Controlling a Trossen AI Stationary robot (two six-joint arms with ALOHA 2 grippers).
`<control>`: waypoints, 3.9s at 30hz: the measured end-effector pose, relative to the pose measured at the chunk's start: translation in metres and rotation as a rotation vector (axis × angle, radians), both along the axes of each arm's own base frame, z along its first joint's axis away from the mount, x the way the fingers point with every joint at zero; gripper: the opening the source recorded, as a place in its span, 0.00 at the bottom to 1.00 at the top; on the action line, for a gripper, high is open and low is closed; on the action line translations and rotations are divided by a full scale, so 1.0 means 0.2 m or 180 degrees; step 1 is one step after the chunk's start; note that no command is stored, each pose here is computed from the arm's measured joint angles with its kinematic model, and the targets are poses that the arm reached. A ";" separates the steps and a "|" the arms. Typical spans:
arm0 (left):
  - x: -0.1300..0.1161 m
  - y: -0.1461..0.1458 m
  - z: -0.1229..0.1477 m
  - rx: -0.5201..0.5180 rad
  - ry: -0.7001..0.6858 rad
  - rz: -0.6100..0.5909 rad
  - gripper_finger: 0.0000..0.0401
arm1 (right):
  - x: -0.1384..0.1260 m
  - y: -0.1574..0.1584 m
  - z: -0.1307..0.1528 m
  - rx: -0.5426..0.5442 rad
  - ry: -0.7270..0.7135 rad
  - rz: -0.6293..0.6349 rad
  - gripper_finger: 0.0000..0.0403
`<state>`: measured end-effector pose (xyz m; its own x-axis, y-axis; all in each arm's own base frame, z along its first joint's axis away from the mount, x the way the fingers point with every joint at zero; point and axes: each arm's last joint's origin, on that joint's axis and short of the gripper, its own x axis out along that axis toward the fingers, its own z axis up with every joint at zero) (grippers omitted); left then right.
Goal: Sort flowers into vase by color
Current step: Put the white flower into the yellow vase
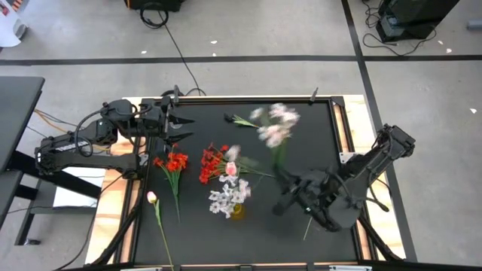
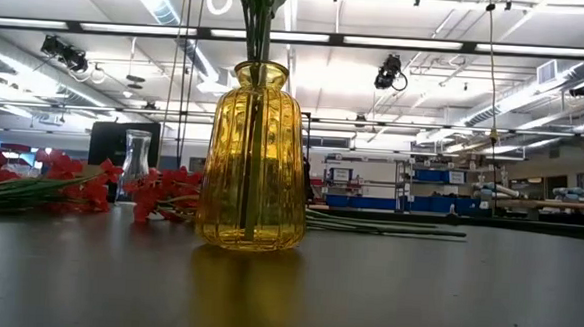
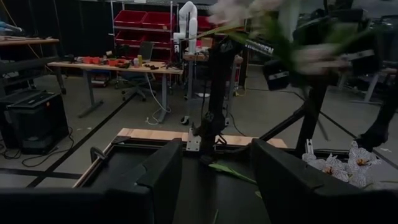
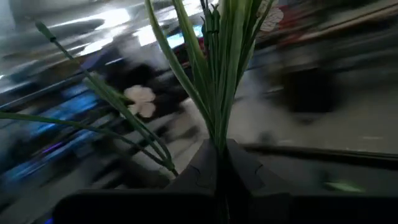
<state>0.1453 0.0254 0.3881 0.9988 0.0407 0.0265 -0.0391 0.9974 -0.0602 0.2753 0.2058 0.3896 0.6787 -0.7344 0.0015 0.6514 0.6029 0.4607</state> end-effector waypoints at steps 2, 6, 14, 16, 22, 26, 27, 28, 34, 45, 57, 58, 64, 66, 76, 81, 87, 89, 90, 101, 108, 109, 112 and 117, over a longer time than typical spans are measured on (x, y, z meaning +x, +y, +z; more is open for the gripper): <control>0.00 0.00 0.00 0.0000 -0.0002 -0.0001 0.49 | -0.01 0.00 -0.01 -0.0036 0.0047 -0.0055 0.04; 0.00 0.00 0.00 0.0000 -0.0002 -0.0001 0.49 | 0.00 -0.05 -0.05 0.0104 -0.0111 -0.0139 0.04; 0.00 0.00 0.00 0.0000 0.0001 -0.0001 0.49 | -0.01 -0.19 -0.24 -0.0093 0.0167 -0.0257 0.04; 0.00 0.00 0.00 0.0000 -0.0001 -0.0001 0.49 | -0.02 -0.26 -0.29 -0.0182 0.0349 -0.0260 0.04; 0.00 0.00 0.00 0.0000 -0.0001 -0.0002 0.49 | -0.01 -0.54 -0.48 0.0072 0.0926 -0.0074 0.04; 0.00 0.00 0.00 0.0000 0.0000 0.0000 0.49 | -0.04 -0.74 -0.66 0.0745 0.1179 -0.0128 0.04; 0.00 0.00 0.00 0.0000 0.0001 0.0000 0.49 | -0.04 -0.79 -0.70 0.0915 0.1182 -0.0187 0.04; 0.00 0.00 0.00 0.0000 0.0001 -0.0001 0.49 | -0.05 -0.83 -0.74 0.1087 0.1197 -0.0239 0.04; 0.00 0.00 0.00 0.0000 0.0001 -0.0002 0.49 | -0.09 -1.06 -1.00 0.2058 0.1477 -0.0551 0.06; 0.00 0.00 0.00 0.0000 0.0000 -0.0002 0.49 | -0.13 -1.21 -1.19 0.2879 0.1996 -0.0537 0.14; 0.00 0.00 0.00 0.0000 0.0001 0.0000 0.49 | -0.16 -1.30 -1.19 0.3124 0.2724 0.0479 0.49; 0.00 0.00 0.00 0.0000 0.0001 -0.0002 0.49 | -0.16 -1.31 -1.19 0.3142 0.2773 0.0585 0.53; 0.00 0.00 0.00 -0.0001 0.0001 -0.0001 0.49 | -0.16 -1.33 -1.19 0.2980 0.2965 0.1136 0.75; 0.00 0.00 0.00 0.0000 0.0001 -0.0001 0.49 | -0.16 -1.34 -1.19 0.2876 0.3032 0.1182 0.80; 0.00 0.00 0.00 0.0000 0.0001 0.0000 0.49 | -0.05 -1.37 -1.23 0.2803 0.3094 0.0805 0.78; 0.00 0.00 0.00 0.0000 -0.0001 -0.0001 0.49 | 0.09 -1.38 -1.23 0.2650 0.3320 0.0535 0.71; 0.00 0.00 0.00 0.0000 0.0000 -0.0001 0.49 | 0.17 -1.37 -1.27 0.2784 0.3671 0.0300 0.59; 0.00 0.00 0.00 0.0000 0.0001 0.0000 0.49 | 0.18 -1.36 -1.28 0.2737 0.3705 0.0291 0.54; 0.00 0.00 0.00 0.0000 0.0001 -0.0002 0.49 | 0.19 -1.36 -1.27 0.2737 0.3702 0.0292 0.51; 0.00 0.00 0.00 0.0000 0.0001 -0.0002 0.49 | 0.19 -1.36 -1.24 0.2741 0.3605 0.0353 0.09; 0.00 0.00 0.00 0.0000 0.0001 -0.0002 0.49 | 0.17 -1.35 -1.11 0.2695 0.3160 0.0144 0.06; 0.00 0.00 0.00 0.0000 0.0000 0.0000 0.49 | 0.17 -1.34 -1.08 0.2674 0.3064 0.0120 0.07; 0.00 0.00 0.00 0.0000 0.0000 -0.0001 0.49 | 0.16 -1.32 -0.98 0.2503 0.2749 0.0095 0.06; 0.00 0.00 0.00 0.0000 0.0000 -0.0002 0.49 | 0.18 -1.23 -0.78 0.1862 0.2011 0.0398 0.05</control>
